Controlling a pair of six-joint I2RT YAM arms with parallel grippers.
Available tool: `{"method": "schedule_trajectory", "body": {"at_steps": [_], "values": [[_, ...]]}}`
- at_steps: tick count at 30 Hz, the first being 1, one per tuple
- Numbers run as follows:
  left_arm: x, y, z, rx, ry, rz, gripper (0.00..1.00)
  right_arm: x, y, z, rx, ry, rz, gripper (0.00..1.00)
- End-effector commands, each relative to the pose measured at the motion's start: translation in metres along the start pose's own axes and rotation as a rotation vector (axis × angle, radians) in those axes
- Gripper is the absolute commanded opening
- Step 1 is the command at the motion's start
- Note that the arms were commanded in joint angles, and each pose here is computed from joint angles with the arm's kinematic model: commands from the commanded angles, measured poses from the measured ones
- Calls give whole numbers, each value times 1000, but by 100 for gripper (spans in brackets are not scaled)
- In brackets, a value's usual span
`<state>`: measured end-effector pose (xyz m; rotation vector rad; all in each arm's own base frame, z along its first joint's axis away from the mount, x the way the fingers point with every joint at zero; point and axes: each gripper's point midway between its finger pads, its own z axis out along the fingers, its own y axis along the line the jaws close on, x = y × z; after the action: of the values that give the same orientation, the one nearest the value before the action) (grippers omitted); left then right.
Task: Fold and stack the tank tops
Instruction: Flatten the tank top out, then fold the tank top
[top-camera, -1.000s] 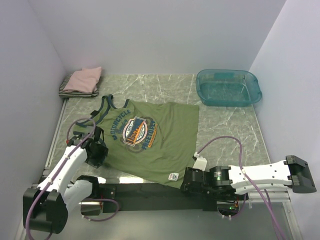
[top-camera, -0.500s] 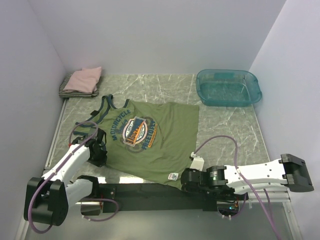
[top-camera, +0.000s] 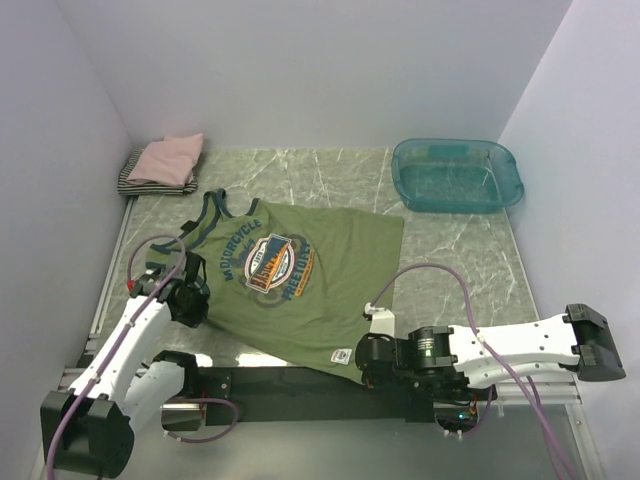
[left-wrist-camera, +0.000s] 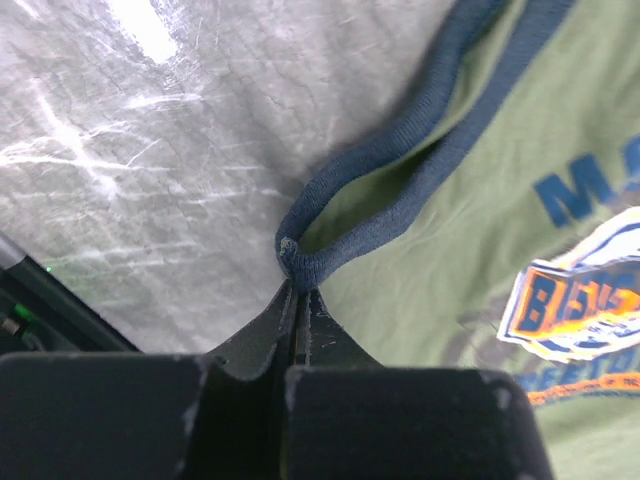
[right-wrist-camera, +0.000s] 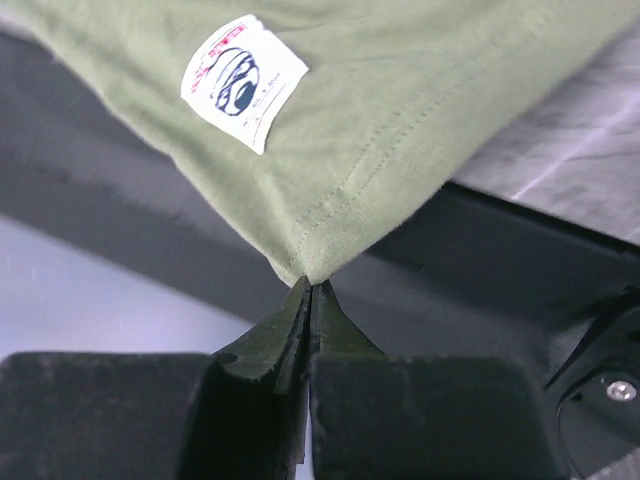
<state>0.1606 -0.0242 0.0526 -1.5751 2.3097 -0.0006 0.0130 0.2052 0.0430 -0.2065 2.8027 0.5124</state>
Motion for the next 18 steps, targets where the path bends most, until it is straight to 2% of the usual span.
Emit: {"method": "schedule_trajectory", "body": {"at_steps": [1, 5, 11, 18], "values": [[-12, 0, -19, 3, -42, 12, 1, 4, 10, -15, -29, 34, -111, 0], [-15, 2, -29, 13, -46, 32, 1, 3, 31, -29, -108, 50, -151, 0], [-33, 7, -46, -15, -124, 38, 1, -3, 33, -41, -74, 50, -195, 0], [-50, -69, -53, 172, -130, 34, 1, -47, -2, -45, 2, -52, -46, 0]]}}
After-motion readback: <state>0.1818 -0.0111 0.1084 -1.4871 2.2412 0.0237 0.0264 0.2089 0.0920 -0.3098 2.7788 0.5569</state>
